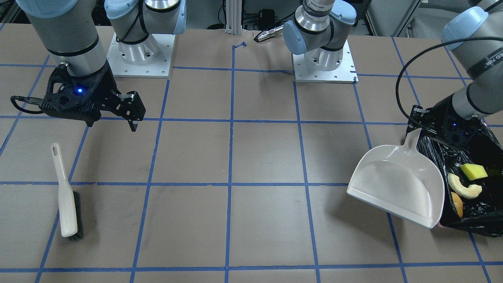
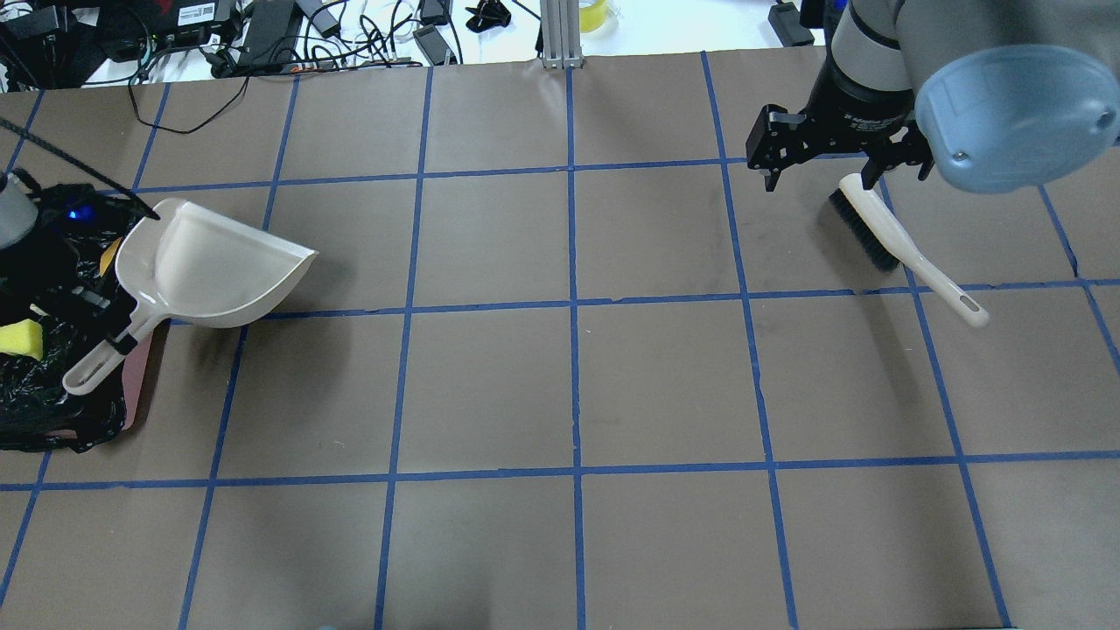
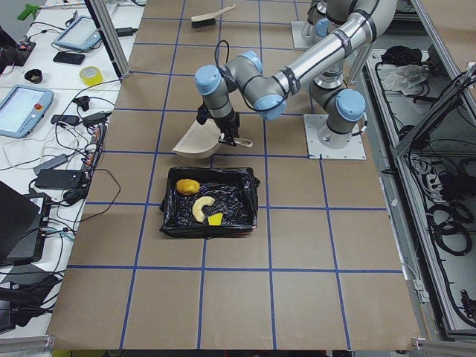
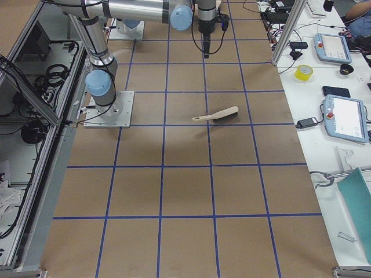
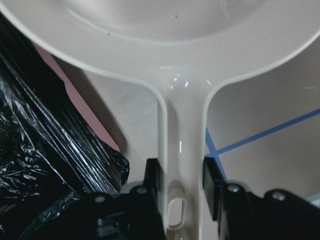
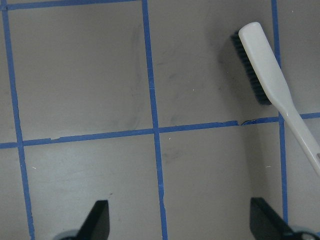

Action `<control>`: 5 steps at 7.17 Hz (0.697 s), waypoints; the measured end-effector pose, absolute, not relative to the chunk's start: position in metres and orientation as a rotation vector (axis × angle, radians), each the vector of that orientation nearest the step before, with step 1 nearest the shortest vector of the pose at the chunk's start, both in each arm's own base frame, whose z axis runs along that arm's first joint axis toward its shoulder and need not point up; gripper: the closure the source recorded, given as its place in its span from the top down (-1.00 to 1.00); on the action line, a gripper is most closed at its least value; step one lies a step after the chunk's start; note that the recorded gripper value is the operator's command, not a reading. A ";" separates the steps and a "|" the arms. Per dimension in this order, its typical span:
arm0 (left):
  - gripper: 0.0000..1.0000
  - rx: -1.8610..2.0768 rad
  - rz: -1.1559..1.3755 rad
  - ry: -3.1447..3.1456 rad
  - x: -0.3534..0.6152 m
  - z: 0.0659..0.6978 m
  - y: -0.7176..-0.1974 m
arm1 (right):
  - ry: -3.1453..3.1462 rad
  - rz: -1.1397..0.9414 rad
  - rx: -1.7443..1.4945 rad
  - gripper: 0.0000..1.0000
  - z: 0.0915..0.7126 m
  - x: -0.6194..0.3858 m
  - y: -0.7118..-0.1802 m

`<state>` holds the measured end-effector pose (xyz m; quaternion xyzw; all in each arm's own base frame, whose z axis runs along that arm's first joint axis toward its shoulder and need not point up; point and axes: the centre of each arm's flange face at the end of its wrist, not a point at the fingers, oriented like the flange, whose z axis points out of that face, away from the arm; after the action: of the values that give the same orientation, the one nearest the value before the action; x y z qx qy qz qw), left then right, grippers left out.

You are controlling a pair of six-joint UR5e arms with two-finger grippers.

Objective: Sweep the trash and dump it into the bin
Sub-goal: 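Lift the emptied dustpan away from the bin with the left gripper, then set the dustpan down on the table and open the left gripper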

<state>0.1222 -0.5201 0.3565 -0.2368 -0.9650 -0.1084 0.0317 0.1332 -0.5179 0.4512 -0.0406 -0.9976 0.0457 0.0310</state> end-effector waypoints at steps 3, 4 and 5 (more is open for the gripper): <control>-1.00 -1.287 -0.014 -2.641 0.065 0.337 -0.572 | -3.071 0.129 -0.128 1.00 0.447 0.133 -0.517; -1.00 -1.441 0.042 -2.572 0.055 0.323 -0.590 | -3.071 0.124 -0.128 1.00 0.447 0.133 -0.516; -1.00 -1.582 0.070 -2.508 0.051 0.307 -0.606 | -3.071 0.124 -0.129 1.00 0.448 0.132 -0.515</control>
<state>0.0510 -0.6063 0.3073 -0.5314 -0.8422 0.0234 0.0876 0.1324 -0.5146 0.4480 -0.0419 -0.9978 0.0404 0.0325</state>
